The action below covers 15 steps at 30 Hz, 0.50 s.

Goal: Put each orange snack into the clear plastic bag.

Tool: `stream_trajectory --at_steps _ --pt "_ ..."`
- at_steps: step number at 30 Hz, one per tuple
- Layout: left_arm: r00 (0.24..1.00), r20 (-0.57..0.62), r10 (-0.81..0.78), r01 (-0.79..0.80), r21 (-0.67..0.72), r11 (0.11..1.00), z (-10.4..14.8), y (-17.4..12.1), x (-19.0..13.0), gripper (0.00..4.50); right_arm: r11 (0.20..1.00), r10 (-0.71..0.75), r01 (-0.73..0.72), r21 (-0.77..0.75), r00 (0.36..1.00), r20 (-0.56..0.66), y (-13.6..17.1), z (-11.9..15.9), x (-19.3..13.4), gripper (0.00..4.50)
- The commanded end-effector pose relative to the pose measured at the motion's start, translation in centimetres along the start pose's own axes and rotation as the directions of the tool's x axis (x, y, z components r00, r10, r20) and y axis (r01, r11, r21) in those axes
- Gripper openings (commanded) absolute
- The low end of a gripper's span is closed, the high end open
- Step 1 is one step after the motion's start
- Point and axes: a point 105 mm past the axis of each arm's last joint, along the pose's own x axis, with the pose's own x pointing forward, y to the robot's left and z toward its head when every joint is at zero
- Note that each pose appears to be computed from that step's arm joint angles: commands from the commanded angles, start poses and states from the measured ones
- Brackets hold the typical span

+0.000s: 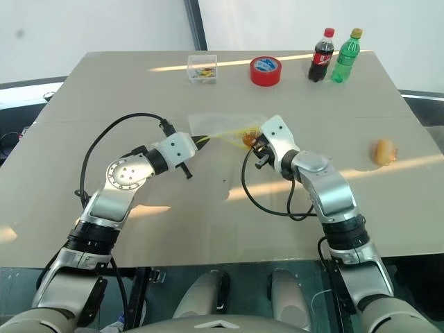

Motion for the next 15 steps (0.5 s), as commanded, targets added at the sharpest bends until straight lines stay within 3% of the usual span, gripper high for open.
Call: stream_trajectory --at_steps 1,6,7,14,15 --pt "0.996 0.086 -0.030 0.026 0.041 0.999 2.1 -0.5 -0.1 0.00 0.999 0.016 -0.014 -0.042 0.998 0.059 0.3 1.9 1.1 0.51" --pt "0.994 0.099 -0.038 0.034 0.037 0.999 2.5 -0.9 0.1 0.00 0.996 0.084 -0.082 -0.040 0.994 0.065 1.6 1.9 3.1 0.51" --pt "0.996 0.089 -0.030 0.028 0.032 0.999 2.4 -0.9 0.1 0.00 0.996 0.084 -0.082 -0.032 0.994 0.068 1.5 1.9 3.4 1.24" --pt "0.999 -0.009 0.044 -0.044 0.002 0.999 0.7 0.1 0.3 0.00 0.998 0.042 -0.038 -0.043 0.995 0.092 0.4 2.3 2.8 4.45" --pt "0.998 -0.029 0.062 -0.062 -0.013 0.998 0.4 0.4 0.3 0.00 0.999 0.037 -0.033 -0.037 0.994 0.104 0.1 2.5 2.2 4.45"
